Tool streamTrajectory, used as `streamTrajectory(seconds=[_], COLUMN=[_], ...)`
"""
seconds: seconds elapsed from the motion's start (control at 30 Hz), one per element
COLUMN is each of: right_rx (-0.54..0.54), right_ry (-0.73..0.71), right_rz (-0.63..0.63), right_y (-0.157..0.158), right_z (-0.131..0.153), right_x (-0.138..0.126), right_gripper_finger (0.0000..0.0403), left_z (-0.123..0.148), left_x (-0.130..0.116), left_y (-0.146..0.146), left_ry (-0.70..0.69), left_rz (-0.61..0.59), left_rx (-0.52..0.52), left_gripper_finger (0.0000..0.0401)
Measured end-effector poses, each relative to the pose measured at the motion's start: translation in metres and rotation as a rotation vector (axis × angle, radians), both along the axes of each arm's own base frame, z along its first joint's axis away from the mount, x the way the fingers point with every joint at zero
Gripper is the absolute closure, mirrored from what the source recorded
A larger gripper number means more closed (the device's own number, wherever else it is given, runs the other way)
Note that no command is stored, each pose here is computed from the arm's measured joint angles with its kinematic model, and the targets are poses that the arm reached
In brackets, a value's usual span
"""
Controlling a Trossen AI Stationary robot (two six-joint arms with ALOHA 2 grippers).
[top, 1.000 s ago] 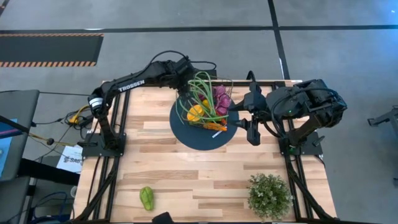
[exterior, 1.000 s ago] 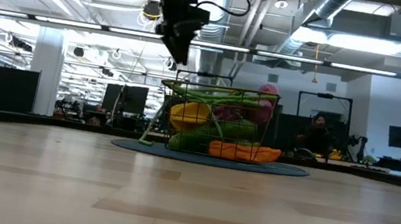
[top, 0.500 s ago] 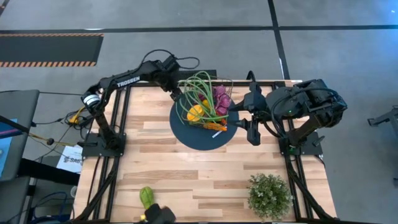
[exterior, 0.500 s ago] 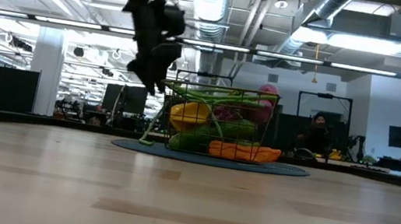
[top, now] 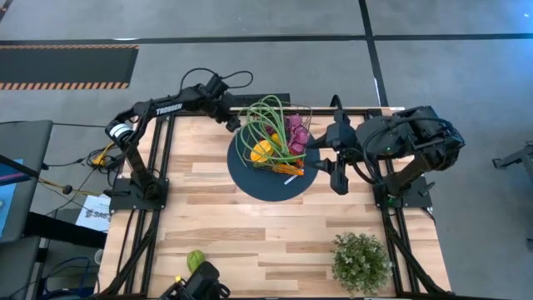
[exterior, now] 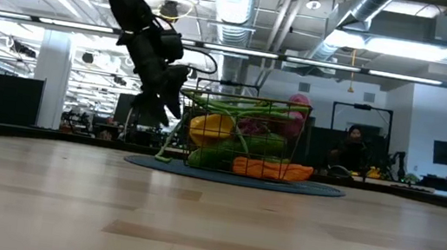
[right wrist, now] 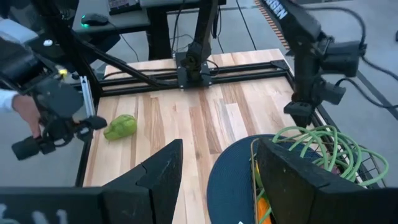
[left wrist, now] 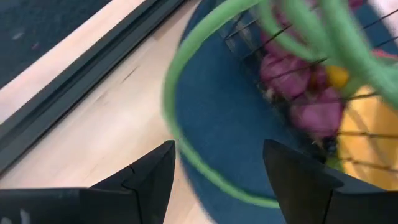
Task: Build produce basket
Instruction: Put the string beans into the wire basket
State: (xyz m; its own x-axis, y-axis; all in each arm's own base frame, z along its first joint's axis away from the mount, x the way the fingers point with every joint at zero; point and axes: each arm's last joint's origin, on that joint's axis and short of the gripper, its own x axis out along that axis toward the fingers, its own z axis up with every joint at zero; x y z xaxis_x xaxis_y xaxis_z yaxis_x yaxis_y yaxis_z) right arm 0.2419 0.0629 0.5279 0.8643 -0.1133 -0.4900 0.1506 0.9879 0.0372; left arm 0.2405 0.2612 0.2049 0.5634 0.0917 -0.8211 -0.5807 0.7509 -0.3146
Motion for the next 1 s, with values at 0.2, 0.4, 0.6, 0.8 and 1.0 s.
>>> streamTrajectory(seconds=[0.2, 0.4, 0.6, 0.8, 1.0], right_rx=[0.004, 0.008, 0.009, 0.012, 0.013], right_ry=[-0.021, -0.033, -0.043, -0.054, -0.057], right_rz=[-0.009, -0.012, -0.015, -0.015, -0.015], right_y=[-0.001, -0.001, -0.001, -0.001, -0.001], right_z=[0.002, 0.003, 0.004, 0.005, 0.005], right_x=[0.001, 0.002, 0.002, 0.003, 0.003], right_gripper_finger=[0.0178, 0.0178, 0.0178, 0.0178, 0.0178], left_z=[-0.017, -0.026, -0.028, -0.03, -0.03], left_x=[-0.002, -0.002, -0.001, 0.0, 0.0], left_y=[-0.003, -0.003, -0.001, -0.001, -0.001], left_ry=[-0.035, -0.049, -0.087, -0.063, -0.051], left_rz=[0.005, 0.059, 0.102, 0.152, 0.169], left_rx=[0.012, 0.057, 0.081, 0.118, 0.126], left_gripper_finger=[0.0172, 0.0172, 0.0172, 0.0172, 0.0172])
